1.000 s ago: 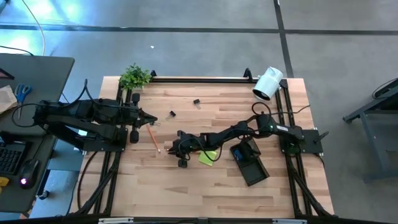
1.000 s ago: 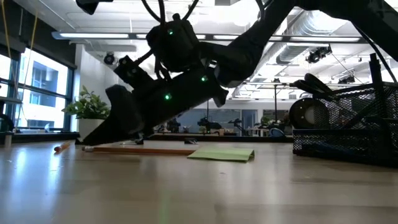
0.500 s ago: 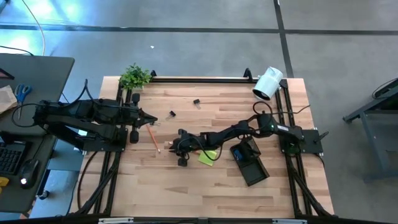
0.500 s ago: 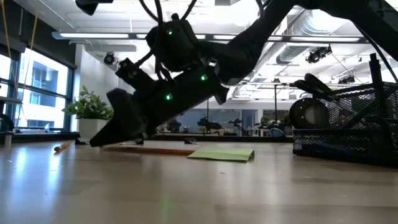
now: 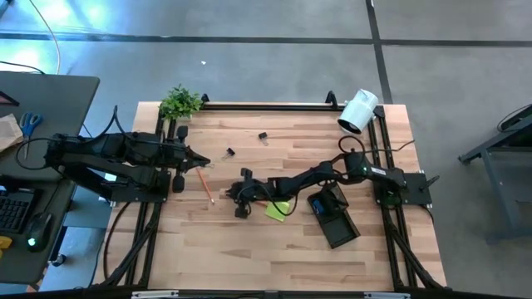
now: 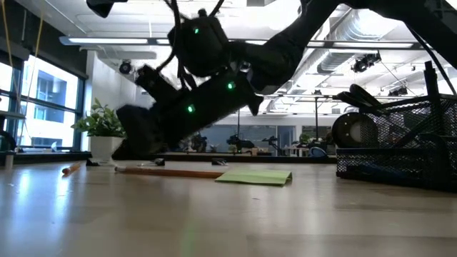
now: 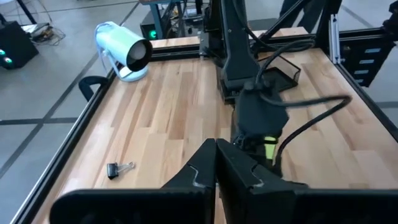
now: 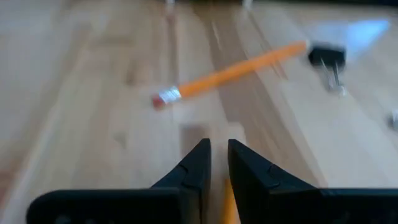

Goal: Pick and place office supplies into organizer
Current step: Put the orange pencil into the black desk organizer

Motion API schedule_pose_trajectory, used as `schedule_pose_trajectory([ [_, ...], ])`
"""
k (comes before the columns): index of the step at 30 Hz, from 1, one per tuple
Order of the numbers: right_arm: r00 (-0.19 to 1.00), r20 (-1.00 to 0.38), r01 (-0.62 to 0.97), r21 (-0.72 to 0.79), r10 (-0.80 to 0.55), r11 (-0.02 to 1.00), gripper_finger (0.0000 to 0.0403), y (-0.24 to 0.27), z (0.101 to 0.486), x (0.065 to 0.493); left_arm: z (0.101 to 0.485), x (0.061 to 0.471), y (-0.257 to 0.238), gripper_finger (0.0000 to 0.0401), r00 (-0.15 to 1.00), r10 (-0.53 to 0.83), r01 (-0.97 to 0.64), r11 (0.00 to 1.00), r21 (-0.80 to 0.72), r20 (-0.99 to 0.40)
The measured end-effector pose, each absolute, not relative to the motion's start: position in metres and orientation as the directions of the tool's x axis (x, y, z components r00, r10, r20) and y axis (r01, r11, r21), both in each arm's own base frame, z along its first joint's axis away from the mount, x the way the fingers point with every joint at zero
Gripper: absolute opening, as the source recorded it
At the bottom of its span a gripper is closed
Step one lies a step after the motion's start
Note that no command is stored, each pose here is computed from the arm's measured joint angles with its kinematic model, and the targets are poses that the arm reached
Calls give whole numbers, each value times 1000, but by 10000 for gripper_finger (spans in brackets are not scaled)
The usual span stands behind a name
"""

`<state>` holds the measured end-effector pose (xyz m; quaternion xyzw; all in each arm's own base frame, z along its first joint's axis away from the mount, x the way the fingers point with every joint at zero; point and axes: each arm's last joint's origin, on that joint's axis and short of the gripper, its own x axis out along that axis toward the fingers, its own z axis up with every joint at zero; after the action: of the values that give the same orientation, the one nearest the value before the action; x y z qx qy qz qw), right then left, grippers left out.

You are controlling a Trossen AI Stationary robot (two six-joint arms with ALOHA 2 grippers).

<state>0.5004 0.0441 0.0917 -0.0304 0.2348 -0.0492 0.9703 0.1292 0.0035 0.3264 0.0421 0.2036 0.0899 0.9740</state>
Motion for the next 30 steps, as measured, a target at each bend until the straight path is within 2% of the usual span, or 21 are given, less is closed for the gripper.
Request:
schedule_pose_trajectory([
  [8, 905, -399, 178, 39, -148, 983, 89, 39, 63, 473, 326, 129, 4, 2, 899, 191, -155, 980, 120, -393],
  [12, 927, -347, 186, 90, -144, 978, 98, 40, 51, 455, 326, 129, 4, 1, 899, 197, -162, 979, 123, -391],
  [17, 913, -349, 242, 52, -209, 969, 84, 49, 45, 444, 327, 129, 4, 2, 902, 201, -166, 978, 123, -382],
  [25, 898, -374, 251, 0, -233, 968, 47, 56, 42, 442, 327, 129, 4, 2, 902, 202, -168, 978, 121, -381],
  [30, 890, -392, 248, -7, -231, 969, 50, 56, 40, 441, 327, 129, 4, 3, 902, 202, -168, 978, 120, -381],
])
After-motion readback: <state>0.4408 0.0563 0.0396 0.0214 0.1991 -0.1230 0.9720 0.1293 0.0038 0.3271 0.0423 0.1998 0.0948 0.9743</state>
